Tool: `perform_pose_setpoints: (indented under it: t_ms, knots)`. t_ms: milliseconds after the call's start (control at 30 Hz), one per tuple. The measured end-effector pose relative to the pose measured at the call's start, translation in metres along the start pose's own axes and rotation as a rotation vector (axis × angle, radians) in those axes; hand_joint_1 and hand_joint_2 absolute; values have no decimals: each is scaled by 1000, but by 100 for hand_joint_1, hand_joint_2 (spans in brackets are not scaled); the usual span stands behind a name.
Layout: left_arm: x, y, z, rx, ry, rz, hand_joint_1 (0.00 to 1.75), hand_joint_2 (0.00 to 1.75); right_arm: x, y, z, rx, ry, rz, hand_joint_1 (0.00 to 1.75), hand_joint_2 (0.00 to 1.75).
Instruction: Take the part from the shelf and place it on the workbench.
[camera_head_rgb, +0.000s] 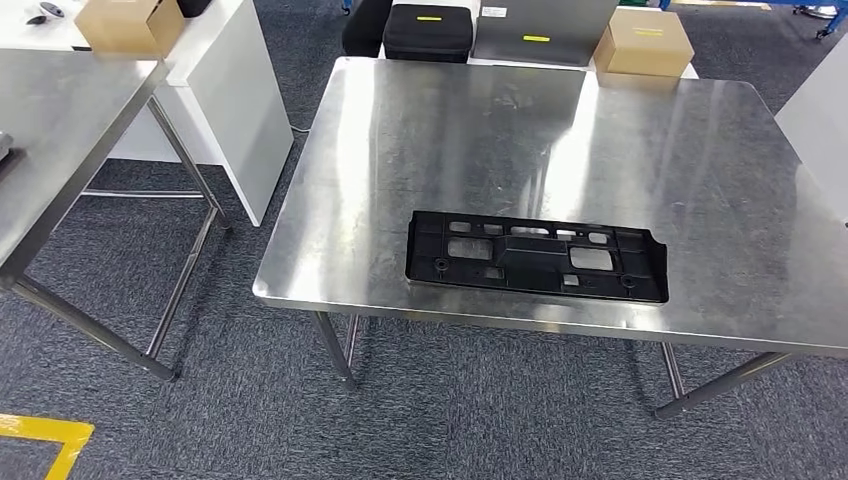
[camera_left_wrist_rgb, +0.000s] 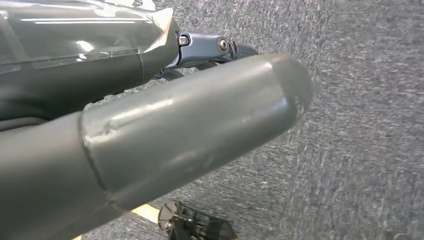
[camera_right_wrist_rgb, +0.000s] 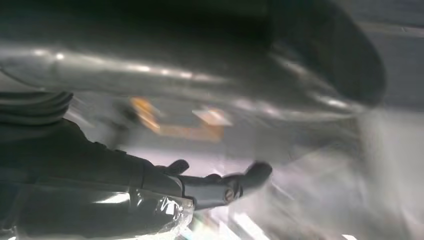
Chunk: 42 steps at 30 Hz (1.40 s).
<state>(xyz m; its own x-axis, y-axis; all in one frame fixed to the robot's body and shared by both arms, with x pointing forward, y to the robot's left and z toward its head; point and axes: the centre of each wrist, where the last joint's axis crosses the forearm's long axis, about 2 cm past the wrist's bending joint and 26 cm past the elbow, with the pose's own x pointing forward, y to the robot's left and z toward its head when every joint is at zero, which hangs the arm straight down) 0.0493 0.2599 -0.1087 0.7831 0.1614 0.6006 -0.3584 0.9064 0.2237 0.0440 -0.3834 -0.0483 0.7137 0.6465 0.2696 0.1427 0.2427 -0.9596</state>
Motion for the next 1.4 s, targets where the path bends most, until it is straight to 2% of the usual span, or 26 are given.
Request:
perform_pose_setpoints:
  t_ms: [100,200,233,333,367,433,500,600,1000,1133,1400]
  knots:
    - [-1,1,0,-29,13,-39,0,0,-4,32,21,177,261,-96,0,0]
    - [-1,5,-1,-66,9,-92,0,0,-1,52,38,346,387,-180,0,0]
    - [-1,6,-2,-76,8,-103,0,0,2,56,41,392,409,-197,0,44]
    - [-1,9,-3,-116,11,-123,0,0,11,66,49,537,486,-239,0,44]
    - [-2,10,-3,-137,14,-132,0,0,15,69,51,588,514,-253,0,0]
    - [-3,11,-3,-188,18,-158,0,0,21,73,57,694,557,-284,0,0]
    - [-3,14,-4,-235,22,-189,0,0,29,77,63,783,570,-315,0,0]
    - [-3,16,-5,-272,21,-223,0,0,39,81,69,837,562,-342,0,0]
    - [0,23,-10,-310,17,-335,0,0,53,85,77,919,563,-326,0,0]
    - [0,19,-8,-343,56,-437,0,0,53,86,77,952,537,-309,0,0]
    - [0,8,-4,-381,64,-482,0,0,57,86,74,983,499,-287,0,0]
